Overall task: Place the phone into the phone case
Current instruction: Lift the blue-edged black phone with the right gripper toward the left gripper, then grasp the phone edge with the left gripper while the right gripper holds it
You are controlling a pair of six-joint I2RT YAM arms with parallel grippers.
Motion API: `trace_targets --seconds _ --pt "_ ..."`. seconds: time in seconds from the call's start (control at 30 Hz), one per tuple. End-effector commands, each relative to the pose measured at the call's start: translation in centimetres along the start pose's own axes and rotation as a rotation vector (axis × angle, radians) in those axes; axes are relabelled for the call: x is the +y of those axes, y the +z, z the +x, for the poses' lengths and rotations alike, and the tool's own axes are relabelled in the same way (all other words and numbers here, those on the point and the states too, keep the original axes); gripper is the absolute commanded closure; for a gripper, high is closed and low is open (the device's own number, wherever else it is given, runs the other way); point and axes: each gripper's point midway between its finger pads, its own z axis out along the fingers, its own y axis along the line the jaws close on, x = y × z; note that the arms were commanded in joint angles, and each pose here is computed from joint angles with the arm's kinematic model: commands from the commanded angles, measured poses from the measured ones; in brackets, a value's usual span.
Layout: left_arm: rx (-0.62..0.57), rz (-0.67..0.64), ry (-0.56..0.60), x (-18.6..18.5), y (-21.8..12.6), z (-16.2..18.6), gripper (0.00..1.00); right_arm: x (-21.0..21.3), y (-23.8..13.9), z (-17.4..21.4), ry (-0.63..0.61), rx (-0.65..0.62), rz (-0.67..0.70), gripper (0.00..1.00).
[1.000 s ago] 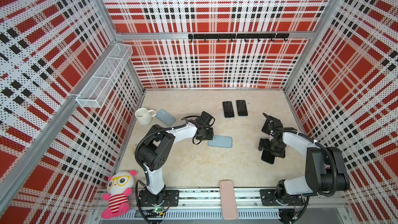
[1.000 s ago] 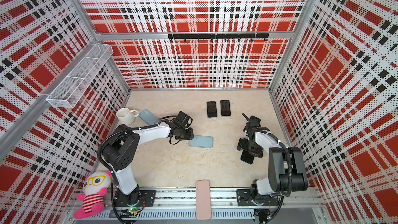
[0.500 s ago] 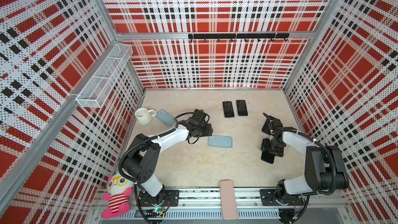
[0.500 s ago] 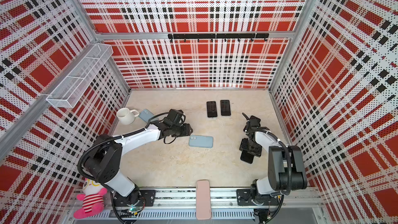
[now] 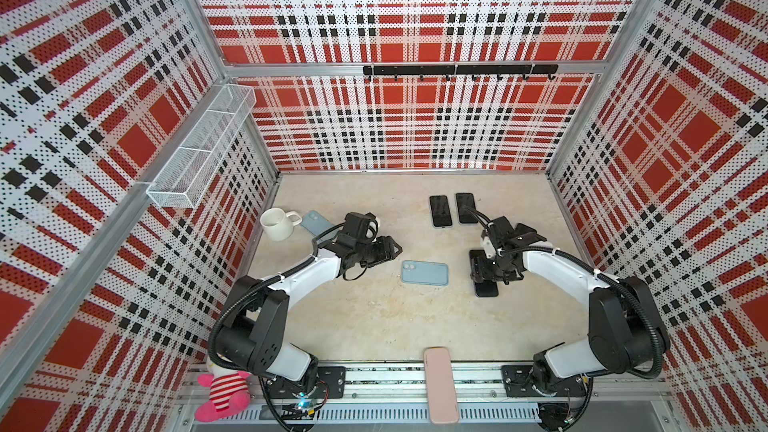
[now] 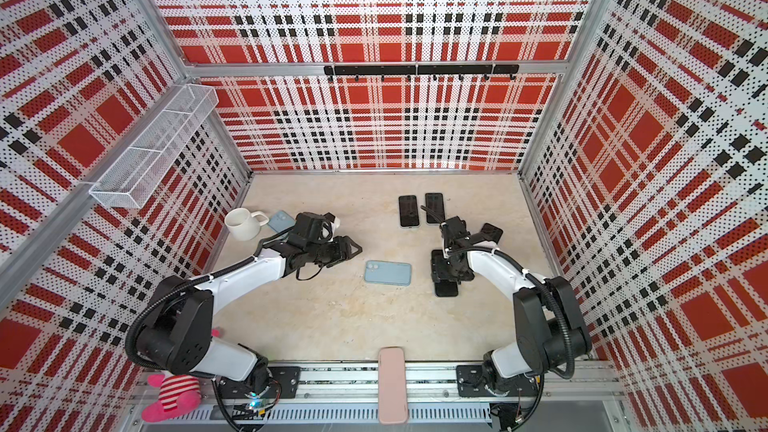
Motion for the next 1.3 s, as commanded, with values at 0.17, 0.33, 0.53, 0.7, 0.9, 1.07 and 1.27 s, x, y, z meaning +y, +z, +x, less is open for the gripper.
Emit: trace_targets --seconds 0.17,0.33,0.53,0.7,0.9,1.07,1.27 --pt "0.066 0.251 0.003 -2.3 -3.1 0.4 0.37 10.3 -1.8 -3.8 -0.641 -0.17 -0.188 0.54" --pt "0.134 0.33 0.022 -3.1 -3.2 2.2 0.37 13.4 -1.4 -3.9 -0.874 -0.165 -0.24 0.55" --pt "0.182 0.379 0.034 -4.1 -2.3 3.6 0.37 15.6 -0.6 -3.6 -1.032 -0.139 -0.344 0.57" --pt "0.21 0.363 0.022 -3.7 -0.9 4.1 0.37 17.0 -0.5 -3.1 -1.147 -0.165 -0.385 0.57" --pt "0.233 0.356 0.006 -3.6 0.5 4.3 0.4 17.5 -0.1 -2.7 -1.212 -0.149 -0.388 0.57" --pt "0.249 0.365 0.003 -4.1 1.1 4.6 0.49 17.5 0.0 -3.2 -1.217 -0.159 -0.357 0.57" --pt "0.252 0.366 -0.011 -4.1 1.5 4.6 0.65 17.5 0.2 -3.4 -1.225 -0.151 -0.328 0.57"
